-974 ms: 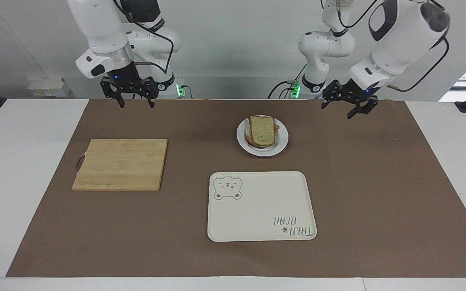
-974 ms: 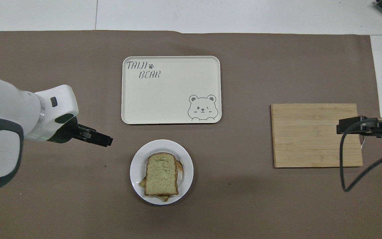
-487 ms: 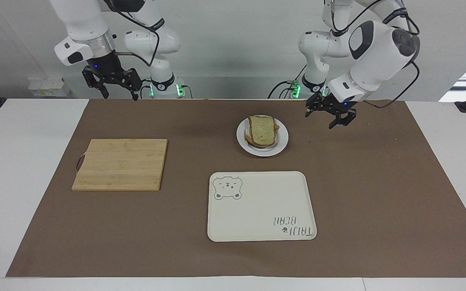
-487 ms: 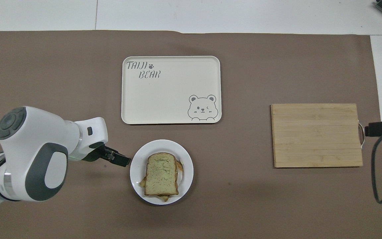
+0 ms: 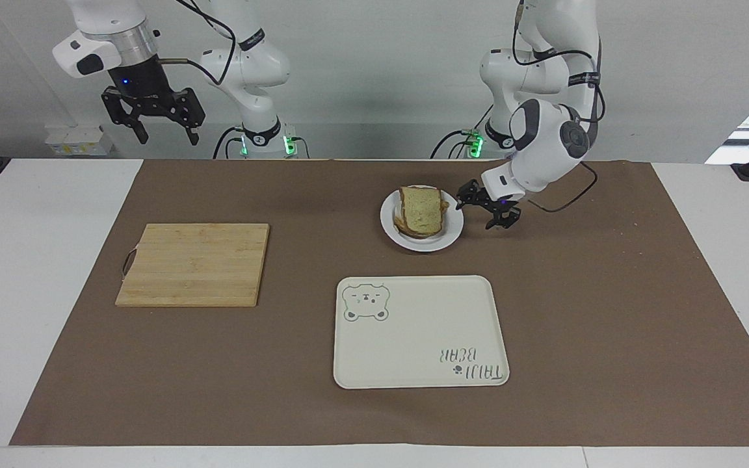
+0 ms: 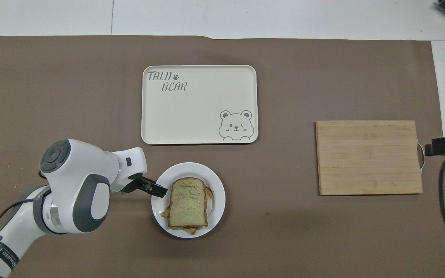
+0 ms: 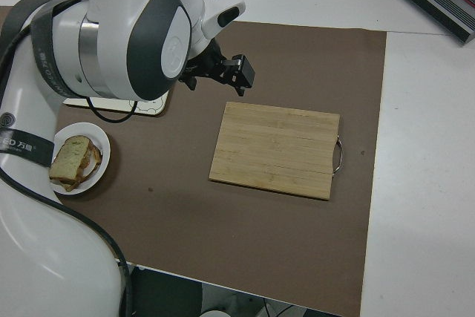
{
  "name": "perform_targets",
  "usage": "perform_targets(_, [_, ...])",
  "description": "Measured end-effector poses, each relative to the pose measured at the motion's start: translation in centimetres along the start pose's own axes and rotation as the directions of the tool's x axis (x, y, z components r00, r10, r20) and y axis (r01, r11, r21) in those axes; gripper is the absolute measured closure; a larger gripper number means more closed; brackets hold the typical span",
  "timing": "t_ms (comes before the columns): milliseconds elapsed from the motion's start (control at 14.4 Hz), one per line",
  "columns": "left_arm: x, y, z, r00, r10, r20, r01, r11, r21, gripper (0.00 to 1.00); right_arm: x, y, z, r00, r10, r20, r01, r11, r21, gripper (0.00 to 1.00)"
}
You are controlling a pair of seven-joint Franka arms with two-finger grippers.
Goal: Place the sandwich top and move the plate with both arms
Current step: 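Grip the plate rim with the left gripper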
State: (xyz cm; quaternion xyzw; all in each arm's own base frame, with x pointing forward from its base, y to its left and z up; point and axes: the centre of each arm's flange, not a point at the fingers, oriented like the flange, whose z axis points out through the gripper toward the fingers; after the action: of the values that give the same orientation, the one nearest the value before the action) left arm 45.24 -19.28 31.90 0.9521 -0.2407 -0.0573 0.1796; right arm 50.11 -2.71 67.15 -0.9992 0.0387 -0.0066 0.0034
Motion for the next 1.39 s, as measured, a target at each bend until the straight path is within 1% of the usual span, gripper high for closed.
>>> perform_targets(70, [0.0,-0.2,0.5,1.0,-0.003,0.007,0.003,1.0,0.001,0.0,0.4,0.2,-0.1,1.0,0.005,-0.002,-0.005,1.0,-0.005,0.0])
perform_targets(209, [-0.3,-0.4,1.2,1.0,-0.01,0.014,0.01,1.0,0.002,0.05,0.9,0.3,0.1,1.0,0.005,-0.002,-0.005,1.0,-0.017,0.0])
perform_targets(418, [-0.7,-0.5,1.7,1.0,-0.011,0.026,0.011,1.0,0.002,0.43,1.0,0.2,0.2,1.0,0.004,-0.001,-0.004,1.0,-0.019,0.0])
perform_targets(557, [-0.9,-0.2,2.0,0.999,-0.01,0.031,0.01,1.0,-0.002,0.66,1.0,0.2,0.2,1.0,0.003,-0.001,-0.003,1.0,-0.019,0.0])
perform_targets(626, [-0.9,-0.1,2.0,0.999,-0.014,0.029,0.015,1.0,-0.009,0.74,1.0,0.0,0.2,1.0,0.0,-0.001,0.0,1.0,-0.019,0.0])
perform_targets(696, [-1.0,-0.1,2.0,0.999,-0.02,0.026,0.02,1.0,-0.014,0.75,1.0,-0.2,0.2,1.0,-0.004,-0.001,0.004,1.0,-0.019,0.0])
perform_targets(765, [-1.0,-0.1,1.8,0.999,-0.029,0.018,0.03,0.999,-0.024,0.81,1.0,-0.3,0.2,1.0,-0.007,-0.003,0.007,1.0,-0.02,0.0])
perform_targets(974, [-1.2,-0.1,1.7,0.999,-0.043,0.011,0.043,0.998,-0.037,0.81,1.0,-0.1,0.1,1.0,-0.031,-0.006,0.031,0.999,-0.023,0.0])
perform_targets(1183, [-1.6,-0.2,1.9,0.998,-0.057,0.03,0.059,0.997,-0.056,0.81,1.0,0.6,0.1,0.997,-0.072,-0.006,0.072,0.997,-0.023,0.0])
perform_targets(1253, [-1.7,-0.4,1.8,0.997,-0.066,0.042,0.069,0.995,-0.069,0.81,1.0,0.7,0.0,0.997,-0.078,-0.006,0.078,0.997,-0.022,0.0])
perform_targets(1322, [-1.8,-0.7,1.5,0.995,-0.083,0.054,0.088,0.992,-0.093,0.83,1.0,0.7,0.0,0.996,-0.084,-0.007,0.083,0.996,-0.021,0.0])
perform_targets(1392, [-1.8,-1.0,1.0,0.993,-0.097,0.061,0.105,0.986,-0.129,0.85,1.1,0.8,0.0,0.996,-0.084,-0.009,0.084,0.996,-0.018,0.0])
